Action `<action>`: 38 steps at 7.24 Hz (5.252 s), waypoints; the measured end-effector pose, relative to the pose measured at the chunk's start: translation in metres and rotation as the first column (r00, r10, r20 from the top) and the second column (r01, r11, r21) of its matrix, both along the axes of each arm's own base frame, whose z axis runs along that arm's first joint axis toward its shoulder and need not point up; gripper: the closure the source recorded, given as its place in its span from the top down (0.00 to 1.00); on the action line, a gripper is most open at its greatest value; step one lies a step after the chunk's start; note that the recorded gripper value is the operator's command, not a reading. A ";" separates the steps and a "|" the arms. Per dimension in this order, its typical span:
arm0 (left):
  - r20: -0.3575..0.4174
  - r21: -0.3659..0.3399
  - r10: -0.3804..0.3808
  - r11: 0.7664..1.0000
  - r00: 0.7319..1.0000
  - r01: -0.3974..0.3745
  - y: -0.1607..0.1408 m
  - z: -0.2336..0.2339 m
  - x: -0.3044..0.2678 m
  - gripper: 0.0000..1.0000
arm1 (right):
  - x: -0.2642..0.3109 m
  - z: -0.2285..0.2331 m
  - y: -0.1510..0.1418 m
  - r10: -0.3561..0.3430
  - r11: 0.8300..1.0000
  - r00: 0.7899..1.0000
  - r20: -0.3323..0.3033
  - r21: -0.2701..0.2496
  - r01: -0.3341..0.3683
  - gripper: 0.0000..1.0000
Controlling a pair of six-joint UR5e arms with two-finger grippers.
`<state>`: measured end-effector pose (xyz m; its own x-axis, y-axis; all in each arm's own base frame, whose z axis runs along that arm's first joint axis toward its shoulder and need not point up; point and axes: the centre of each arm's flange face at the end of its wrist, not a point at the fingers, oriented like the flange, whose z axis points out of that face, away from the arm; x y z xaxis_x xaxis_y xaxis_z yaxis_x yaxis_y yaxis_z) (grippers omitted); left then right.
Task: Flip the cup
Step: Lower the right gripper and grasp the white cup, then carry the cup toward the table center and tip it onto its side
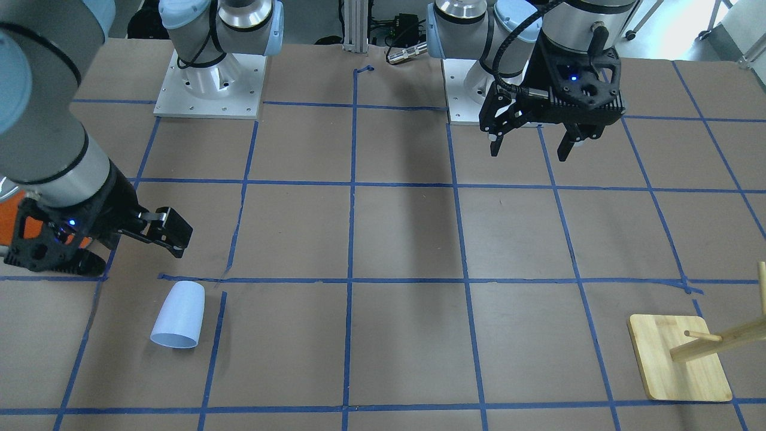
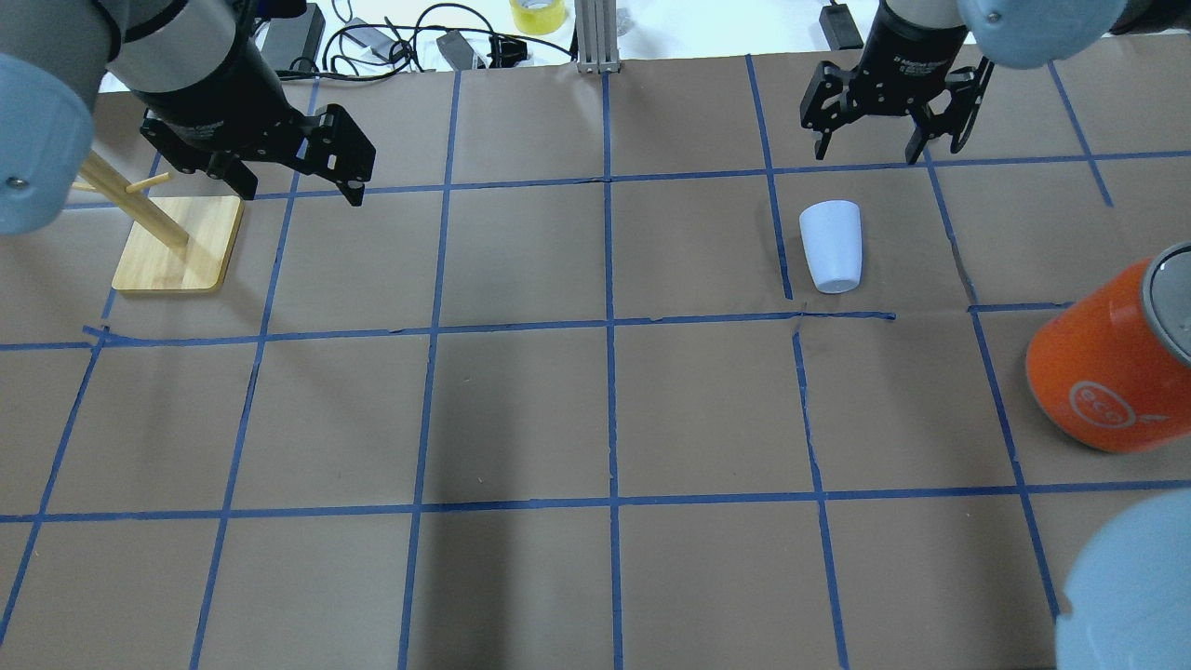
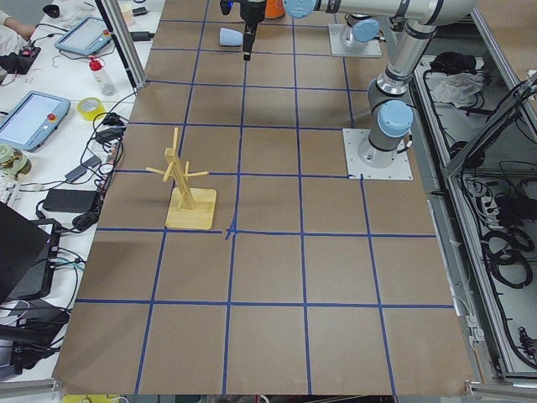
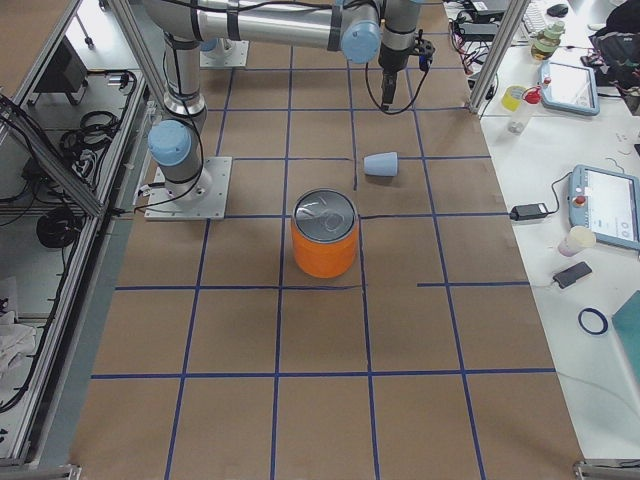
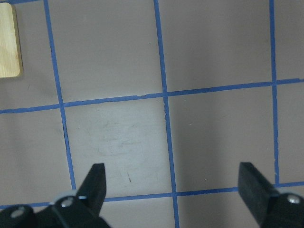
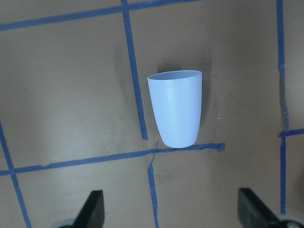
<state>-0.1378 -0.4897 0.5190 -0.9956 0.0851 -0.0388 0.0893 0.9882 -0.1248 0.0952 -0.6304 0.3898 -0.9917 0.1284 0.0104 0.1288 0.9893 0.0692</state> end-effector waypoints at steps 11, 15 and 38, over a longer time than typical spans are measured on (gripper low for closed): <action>0.000 0.001 0.000 1.000 1.000 0.000 0.000 0.000 0.000 1.00 | -0.019 -0.189 -0.023 0.060 0.998 0.998 -0.012 0.013 -0.060 0.54; 0.000 0.001 0.000 1.000 1.000 0.000 0.000 -0.001 0.000 1.00 | 0.018 -0.149 -0.018 0.207 0.977 0.978 -0.009 -0.050 -0.208 0.41; -0.002 0.001 -0.002 1.000 1.000 0.002 0.003 0.000 0.001 1.00 | 0.304 -0.103 0.093 0.967 -0.090 -0.068 -0.244 -0.078 -0.993 1.00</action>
